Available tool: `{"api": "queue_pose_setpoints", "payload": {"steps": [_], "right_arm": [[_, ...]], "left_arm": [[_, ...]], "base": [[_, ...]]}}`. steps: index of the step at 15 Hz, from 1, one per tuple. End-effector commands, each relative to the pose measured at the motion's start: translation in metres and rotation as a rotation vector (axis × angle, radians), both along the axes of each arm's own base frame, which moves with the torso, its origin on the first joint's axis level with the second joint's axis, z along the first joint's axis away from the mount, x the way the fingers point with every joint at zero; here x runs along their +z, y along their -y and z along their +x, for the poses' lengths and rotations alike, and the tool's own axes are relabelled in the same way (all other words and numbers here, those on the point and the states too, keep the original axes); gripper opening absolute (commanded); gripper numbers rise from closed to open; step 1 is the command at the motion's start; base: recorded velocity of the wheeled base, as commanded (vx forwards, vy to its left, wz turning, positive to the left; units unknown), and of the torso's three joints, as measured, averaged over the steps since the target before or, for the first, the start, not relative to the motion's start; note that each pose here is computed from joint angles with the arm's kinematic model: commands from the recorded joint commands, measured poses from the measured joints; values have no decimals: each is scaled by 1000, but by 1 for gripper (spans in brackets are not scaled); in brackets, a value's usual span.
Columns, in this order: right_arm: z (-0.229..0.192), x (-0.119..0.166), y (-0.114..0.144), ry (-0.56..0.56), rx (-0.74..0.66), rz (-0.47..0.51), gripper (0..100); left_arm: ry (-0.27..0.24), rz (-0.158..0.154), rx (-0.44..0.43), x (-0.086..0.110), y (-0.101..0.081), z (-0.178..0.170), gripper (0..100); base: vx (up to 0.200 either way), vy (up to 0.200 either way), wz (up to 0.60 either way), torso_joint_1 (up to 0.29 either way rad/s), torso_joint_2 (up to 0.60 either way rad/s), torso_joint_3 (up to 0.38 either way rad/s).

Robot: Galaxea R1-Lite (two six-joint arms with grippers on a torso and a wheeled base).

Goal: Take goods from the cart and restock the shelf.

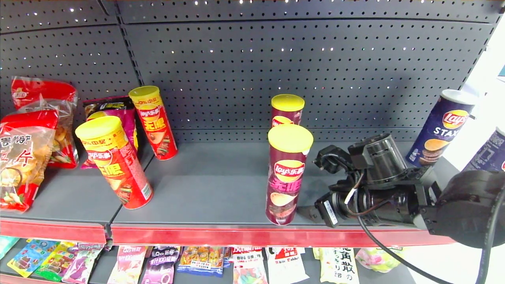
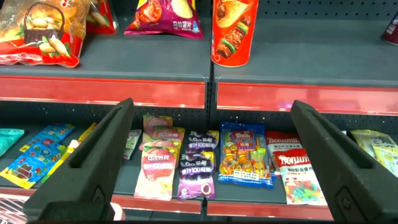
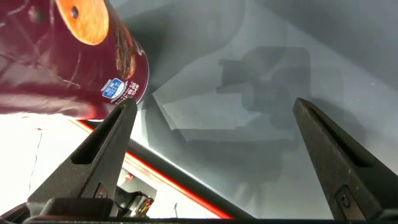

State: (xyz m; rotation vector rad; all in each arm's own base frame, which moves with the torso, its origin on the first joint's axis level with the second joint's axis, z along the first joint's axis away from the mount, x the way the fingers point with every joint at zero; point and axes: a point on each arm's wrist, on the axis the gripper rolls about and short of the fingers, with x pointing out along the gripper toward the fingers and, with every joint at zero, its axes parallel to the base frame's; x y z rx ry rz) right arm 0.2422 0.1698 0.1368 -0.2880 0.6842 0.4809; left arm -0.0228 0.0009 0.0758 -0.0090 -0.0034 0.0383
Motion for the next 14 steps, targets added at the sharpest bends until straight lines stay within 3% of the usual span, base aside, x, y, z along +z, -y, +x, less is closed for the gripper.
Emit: {"api": "queue_pose_setpoints", "payload": {"steps": [1, 14], "right_arm": [[1, -2, -2, -4, 3, -4, 100], [0, -1, -9, 1, 25, 1, 100]], "left_arm": [[0, 0, 0, 0, 0, 0, 100], [0, 0, 0, 0, 0, 0, 100]], "base": [[0, 0, 0, 0, 0, 0], [0, 0, 0, 0, 0, 0]]}}
